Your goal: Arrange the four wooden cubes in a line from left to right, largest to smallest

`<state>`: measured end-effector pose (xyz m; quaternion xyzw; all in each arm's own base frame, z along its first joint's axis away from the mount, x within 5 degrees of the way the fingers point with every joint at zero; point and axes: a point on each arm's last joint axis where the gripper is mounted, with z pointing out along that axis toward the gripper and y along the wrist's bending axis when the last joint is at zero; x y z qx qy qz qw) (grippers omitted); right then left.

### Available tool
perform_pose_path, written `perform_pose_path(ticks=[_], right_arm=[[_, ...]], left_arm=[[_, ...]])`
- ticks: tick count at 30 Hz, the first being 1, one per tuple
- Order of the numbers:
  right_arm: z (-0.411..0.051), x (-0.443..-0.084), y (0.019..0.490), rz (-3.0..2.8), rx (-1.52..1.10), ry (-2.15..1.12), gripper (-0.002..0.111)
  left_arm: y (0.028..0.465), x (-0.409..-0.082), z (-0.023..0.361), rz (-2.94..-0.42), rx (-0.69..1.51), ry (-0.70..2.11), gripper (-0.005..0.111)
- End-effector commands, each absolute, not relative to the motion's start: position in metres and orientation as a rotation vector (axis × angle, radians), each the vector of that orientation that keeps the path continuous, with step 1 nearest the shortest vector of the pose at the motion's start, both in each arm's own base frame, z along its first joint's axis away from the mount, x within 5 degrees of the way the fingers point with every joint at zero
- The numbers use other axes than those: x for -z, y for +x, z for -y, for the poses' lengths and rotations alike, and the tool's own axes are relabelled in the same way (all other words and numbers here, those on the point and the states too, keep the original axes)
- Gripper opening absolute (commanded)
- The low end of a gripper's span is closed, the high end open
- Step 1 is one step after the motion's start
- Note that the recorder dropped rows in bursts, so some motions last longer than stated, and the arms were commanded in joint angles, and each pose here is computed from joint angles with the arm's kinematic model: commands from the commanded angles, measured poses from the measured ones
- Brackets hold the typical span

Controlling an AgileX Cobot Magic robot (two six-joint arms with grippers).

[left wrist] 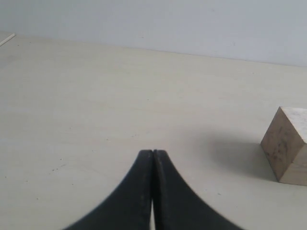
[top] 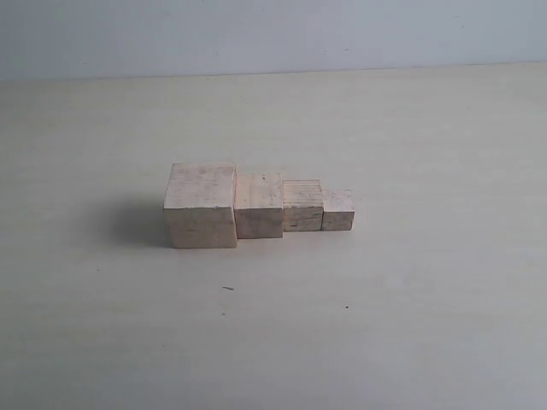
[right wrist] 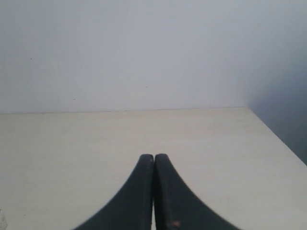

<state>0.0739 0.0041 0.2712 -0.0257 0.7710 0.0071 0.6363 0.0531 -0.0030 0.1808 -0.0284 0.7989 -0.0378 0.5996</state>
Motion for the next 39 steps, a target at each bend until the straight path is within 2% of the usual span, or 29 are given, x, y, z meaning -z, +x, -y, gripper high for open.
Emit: perform_pose_path(ticks=[1, 7, 17, 25, 39], right_arm=[[-0.003, -0.254, 0.066, -1.736, -0.001, -0.056, 0.0], [-0.003, -0.235, 0.067, -1.787, -0.015, -0.044, 0.0], [-0.001, -0.231, 0.063, -1.768, 0.033, -0.052, 0.0], [0.001, -0.191, 0.056, -1.728, -0.019, 0.049, 0.0], [0.001, -0.187, 0.055, -1.773, -0.005, 0.028, 0.0]], left_arm=[[0.053, -0.181, 0.003, -1.842, 0.09, -0.058, 0.0], [0.053, -0.181, 0.003, -1.842, 0.09, -0.058, 0.0], [0.053, -0.181, 0.003, -1.842, 0.09, -0.058, 0.0], [0.053, -0.181, 0.003, -1.842, 0.091, -0.06, 0.0], [0.053, -0.181, 0.003, -1.842, 0.091, -0.06, 0.0]])
